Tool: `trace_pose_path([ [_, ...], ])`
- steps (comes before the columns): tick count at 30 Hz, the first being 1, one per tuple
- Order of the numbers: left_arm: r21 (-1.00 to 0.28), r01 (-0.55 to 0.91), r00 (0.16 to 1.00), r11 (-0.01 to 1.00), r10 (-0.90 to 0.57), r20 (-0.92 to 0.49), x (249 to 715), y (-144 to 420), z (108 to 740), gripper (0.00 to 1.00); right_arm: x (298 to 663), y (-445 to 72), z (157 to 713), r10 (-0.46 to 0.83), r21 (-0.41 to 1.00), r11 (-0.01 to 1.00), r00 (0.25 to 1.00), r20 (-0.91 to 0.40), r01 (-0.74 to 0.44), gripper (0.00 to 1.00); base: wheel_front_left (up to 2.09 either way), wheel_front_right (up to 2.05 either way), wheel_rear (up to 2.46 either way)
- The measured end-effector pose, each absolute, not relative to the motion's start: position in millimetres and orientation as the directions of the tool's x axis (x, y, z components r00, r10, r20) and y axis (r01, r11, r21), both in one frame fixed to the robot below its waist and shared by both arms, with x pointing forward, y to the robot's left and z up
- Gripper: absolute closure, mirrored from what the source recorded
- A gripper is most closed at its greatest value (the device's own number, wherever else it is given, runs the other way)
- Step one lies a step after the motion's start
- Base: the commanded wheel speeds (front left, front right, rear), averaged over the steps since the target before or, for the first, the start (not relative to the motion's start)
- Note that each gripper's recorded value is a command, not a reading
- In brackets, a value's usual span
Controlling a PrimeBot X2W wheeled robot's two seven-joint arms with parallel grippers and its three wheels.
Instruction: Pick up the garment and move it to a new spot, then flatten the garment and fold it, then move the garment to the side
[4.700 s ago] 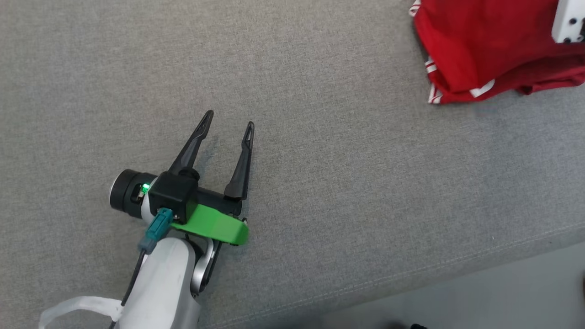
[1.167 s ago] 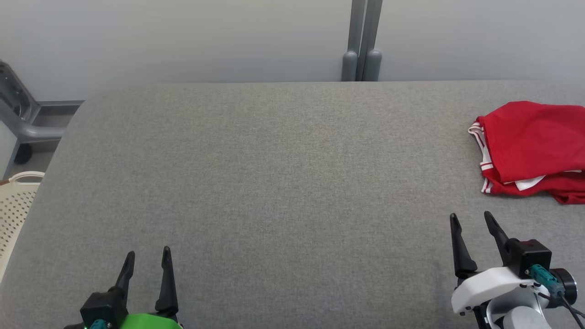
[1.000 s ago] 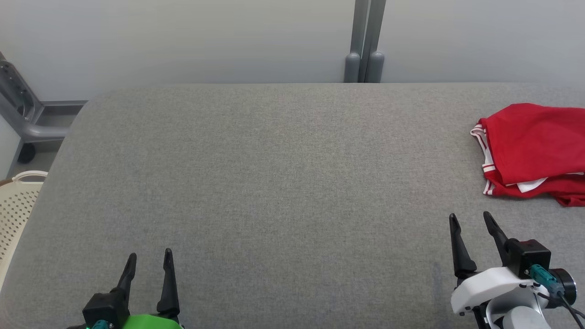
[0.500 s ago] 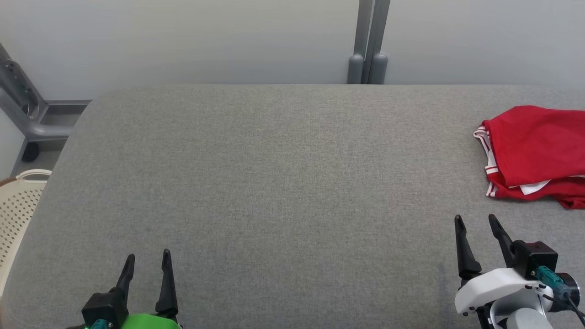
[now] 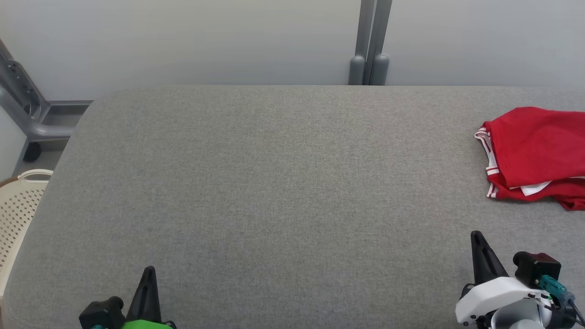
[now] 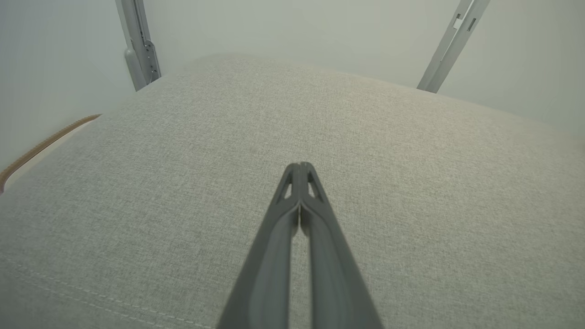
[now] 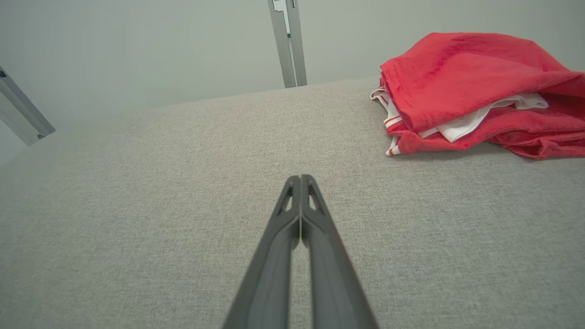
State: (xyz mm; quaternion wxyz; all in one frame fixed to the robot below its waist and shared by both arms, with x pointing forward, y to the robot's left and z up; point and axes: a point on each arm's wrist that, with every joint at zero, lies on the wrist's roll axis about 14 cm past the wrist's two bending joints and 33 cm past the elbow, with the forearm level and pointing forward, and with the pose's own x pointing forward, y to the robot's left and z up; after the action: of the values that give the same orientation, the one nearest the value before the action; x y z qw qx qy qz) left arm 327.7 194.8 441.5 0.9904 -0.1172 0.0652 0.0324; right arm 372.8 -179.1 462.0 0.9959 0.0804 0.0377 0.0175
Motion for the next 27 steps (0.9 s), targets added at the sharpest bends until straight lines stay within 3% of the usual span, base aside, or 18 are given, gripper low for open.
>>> trace_pose_path([
  [27, -0.615, -0.152, 0.984, 0.774, 0.057, -0.171, 345, 196, 449, 1.00, 367, -199, 475, -0.059, 0.588, 0.804, 0.997, -0.059, 0.082, 1.00, 0.00, 0.00, 0.00],
])
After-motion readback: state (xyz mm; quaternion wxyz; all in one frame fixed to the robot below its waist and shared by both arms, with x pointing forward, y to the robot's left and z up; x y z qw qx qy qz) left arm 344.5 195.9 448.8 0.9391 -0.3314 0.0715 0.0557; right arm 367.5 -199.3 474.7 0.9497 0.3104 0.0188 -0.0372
